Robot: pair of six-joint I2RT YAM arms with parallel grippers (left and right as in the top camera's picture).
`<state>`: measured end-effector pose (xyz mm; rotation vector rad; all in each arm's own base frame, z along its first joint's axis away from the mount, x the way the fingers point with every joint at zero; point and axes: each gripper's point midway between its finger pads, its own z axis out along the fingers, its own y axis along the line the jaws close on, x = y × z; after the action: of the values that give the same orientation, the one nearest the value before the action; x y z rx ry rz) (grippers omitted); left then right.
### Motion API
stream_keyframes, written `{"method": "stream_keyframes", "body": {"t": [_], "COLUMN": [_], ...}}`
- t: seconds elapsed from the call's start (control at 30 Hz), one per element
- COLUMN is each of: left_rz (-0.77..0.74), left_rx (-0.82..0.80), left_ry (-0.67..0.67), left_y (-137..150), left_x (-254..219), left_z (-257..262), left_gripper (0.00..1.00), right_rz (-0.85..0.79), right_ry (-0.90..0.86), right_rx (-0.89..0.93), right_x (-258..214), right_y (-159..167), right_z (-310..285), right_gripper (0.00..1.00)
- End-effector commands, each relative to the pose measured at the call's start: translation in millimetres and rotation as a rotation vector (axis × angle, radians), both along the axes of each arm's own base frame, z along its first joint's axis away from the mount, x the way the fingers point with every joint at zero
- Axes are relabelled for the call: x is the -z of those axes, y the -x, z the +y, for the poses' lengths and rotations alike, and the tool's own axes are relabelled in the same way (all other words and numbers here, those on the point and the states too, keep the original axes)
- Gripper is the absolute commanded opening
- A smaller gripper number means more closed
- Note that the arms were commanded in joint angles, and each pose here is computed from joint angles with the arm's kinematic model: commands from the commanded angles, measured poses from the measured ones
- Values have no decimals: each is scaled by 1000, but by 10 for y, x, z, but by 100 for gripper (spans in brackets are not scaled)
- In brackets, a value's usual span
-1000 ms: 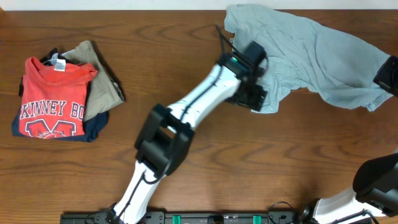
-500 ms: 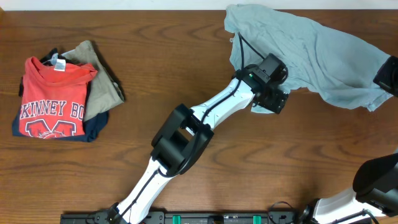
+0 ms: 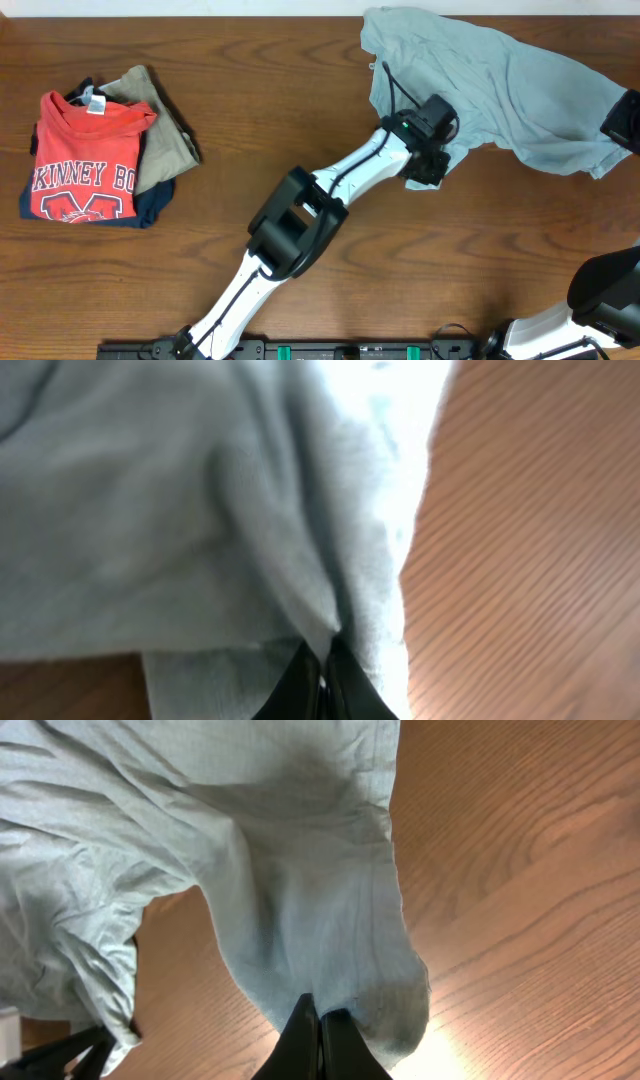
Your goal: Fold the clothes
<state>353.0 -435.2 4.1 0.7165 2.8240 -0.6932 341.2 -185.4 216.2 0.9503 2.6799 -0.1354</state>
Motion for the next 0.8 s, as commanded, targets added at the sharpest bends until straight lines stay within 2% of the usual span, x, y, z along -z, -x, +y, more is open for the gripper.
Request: {"method": "stream_keyframes", "body": {"t": [0.0, 0.23, 0.43, 0.57, 0.67, 0.77], "left_rz": [62, 199, 275, 376, 509, 615], "left_rx": [-113, -305, -384, -405, -387, -327], "left_ry": [-77, -174, -212, -183, -139, -156], "left_y": [-231, -474, -525, -390, -151, 129], "left_x": [77, -293, -584, -748, -863, -964], "left_z": [482, 1581, 2424, 2783, 2885, 2978], "left_gripper": [6, 6, 6, 6, 6, 6], "right_rz": [16, 88, 208, 309, 362, 398], "right_ry": [8, 38, 5, -10, -38, -55], "right_rx": [-15, 10, 79, 148, 167, 173], "right_x": [29, 129, 462, 723, 881, 967], "right_y": [6, 147, 417, 682, 830, 929], "right_z": [5, -52, -38, -47, -11, 23], "right_gripper": [1, 1, 1, 1, 1, 1]}}
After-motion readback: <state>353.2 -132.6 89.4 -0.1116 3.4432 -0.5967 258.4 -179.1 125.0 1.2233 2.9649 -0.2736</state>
